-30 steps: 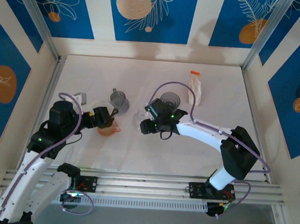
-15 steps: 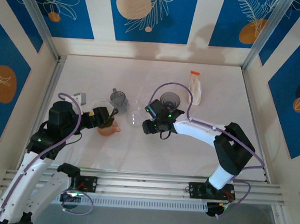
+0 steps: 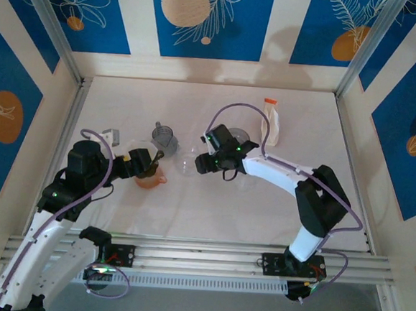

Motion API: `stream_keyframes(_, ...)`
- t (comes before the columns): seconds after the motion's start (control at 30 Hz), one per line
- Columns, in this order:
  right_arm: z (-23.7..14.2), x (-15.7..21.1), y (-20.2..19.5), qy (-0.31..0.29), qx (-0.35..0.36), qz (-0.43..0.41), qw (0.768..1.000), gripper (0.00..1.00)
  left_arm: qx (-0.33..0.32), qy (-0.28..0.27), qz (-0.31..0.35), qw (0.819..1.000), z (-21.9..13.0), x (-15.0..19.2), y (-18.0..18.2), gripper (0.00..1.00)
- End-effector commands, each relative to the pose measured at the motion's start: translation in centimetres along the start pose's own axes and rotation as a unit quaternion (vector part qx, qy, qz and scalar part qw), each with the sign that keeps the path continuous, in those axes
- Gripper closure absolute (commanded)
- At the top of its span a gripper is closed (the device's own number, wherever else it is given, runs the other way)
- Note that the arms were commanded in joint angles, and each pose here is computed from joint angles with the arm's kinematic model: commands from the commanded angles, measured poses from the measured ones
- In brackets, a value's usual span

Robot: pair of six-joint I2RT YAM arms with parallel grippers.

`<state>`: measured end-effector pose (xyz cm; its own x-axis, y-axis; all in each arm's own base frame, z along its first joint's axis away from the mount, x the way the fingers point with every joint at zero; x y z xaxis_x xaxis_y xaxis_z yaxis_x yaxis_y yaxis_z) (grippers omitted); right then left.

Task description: Place the coffee filter in the dripper

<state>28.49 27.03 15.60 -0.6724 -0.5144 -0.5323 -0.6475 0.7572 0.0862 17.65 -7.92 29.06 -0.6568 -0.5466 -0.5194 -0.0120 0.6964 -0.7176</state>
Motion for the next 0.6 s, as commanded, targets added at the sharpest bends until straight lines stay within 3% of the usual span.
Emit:
stream_keyframes(0.0, 0.7, -1.1, 0.9, -0.004, -0.033, -0.023, 0.999, 0.41, 0.0, -0.003, -0.005, 1.0, 0.0, 0.0, 0.3, 0.03)
stream_keyframes(0.23, 2.6, -1.2, 0.6, 0.003, -0.029, -0.019, 0.999, 0.49, -0.002, -0.002, -0.006, 1.0, 0.0, 0.0, 0.3, 0.03)
stream_keyframes(0.43, 2.4, -0.8, 1.4, 0.007, -0.031, -0.034, 0.999, 0.73, -0.004, -0.001, -0.005, 1.0, 0.0, 0.1, 0.4, 0.03)
stream_keyframes(0.57, 1.3, 0.3, 1.9, 0.011, -0.024, -0.04, 0.999, 0.83, -0.003, -0.001, -0.006, 1.0, 0.0, 0.1, 0.5, 0.03)
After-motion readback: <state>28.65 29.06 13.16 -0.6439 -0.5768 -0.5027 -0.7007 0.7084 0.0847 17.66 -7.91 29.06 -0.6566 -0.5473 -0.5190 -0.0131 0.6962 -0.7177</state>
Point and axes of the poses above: each hand's point on the last joint's axis, 136 mm out from that joint toward the fingers, its own z axis out along the fingers, its own y axis along the line the jaws close on, x = y × z, the point moved 7 cm from there along -z, back along the fingers, and after that the axes turned 13 degrees about -z, right-handed, at the moved point
